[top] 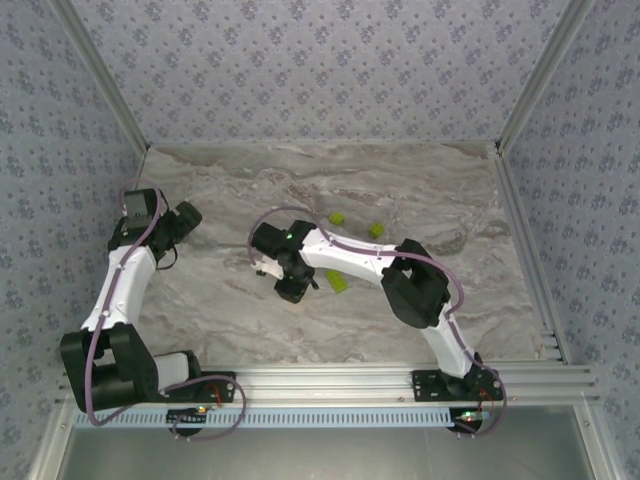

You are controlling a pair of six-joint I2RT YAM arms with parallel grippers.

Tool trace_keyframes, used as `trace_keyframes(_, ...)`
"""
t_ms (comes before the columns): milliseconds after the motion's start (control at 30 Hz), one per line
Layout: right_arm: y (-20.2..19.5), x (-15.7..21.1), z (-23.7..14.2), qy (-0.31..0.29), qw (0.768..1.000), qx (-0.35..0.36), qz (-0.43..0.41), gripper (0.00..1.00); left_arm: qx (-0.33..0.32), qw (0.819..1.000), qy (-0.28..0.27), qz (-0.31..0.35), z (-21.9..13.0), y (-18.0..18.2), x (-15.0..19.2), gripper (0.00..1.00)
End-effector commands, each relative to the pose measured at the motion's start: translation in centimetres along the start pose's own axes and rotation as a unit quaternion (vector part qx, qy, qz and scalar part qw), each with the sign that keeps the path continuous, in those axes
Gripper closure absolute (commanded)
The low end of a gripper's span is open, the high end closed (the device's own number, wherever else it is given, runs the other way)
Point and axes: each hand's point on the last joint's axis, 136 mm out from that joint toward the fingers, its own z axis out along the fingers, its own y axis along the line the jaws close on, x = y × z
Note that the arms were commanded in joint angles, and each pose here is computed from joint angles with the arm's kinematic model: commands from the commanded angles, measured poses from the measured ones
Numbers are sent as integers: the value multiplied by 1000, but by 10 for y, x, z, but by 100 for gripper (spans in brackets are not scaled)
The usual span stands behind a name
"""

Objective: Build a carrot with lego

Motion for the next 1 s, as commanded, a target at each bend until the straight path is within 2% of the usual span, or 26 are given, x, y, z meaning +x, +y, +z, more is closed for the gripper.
trace_keyframes(0, -4, 8, 11, 14, 1000, 3, 5, 59, 3, 1000, -6, -5, -3, -4, -9, 5)
trace_keyframes(300, -7, 0, -6, -15, 1000, -3, 19, 35, 1, 1000, -5, -4, -3, -4, -8, 5)
trace_keyframes(433, -10, -4, -29, -45, 999, 4, 21, 29, 2, 1000, -6, -4, -5, -5, -10, 5)
trace_keyframes(700, -32, 23, -87, -85, 994, 30, 56, 25, 3, 1000, -6, -4, -6, -4, -9, 5)
trace_keyframes(800, -50, 41, -85, -80, 992, 46, 92, 25, 3, 1000, -7, -5, -6, -4, -9, 5)
trace_keyframes(967, -86, 67, -57, -51, 978, 57, 196, 27, 4, 1000, -7, -5, -6, -4, -9, 5)
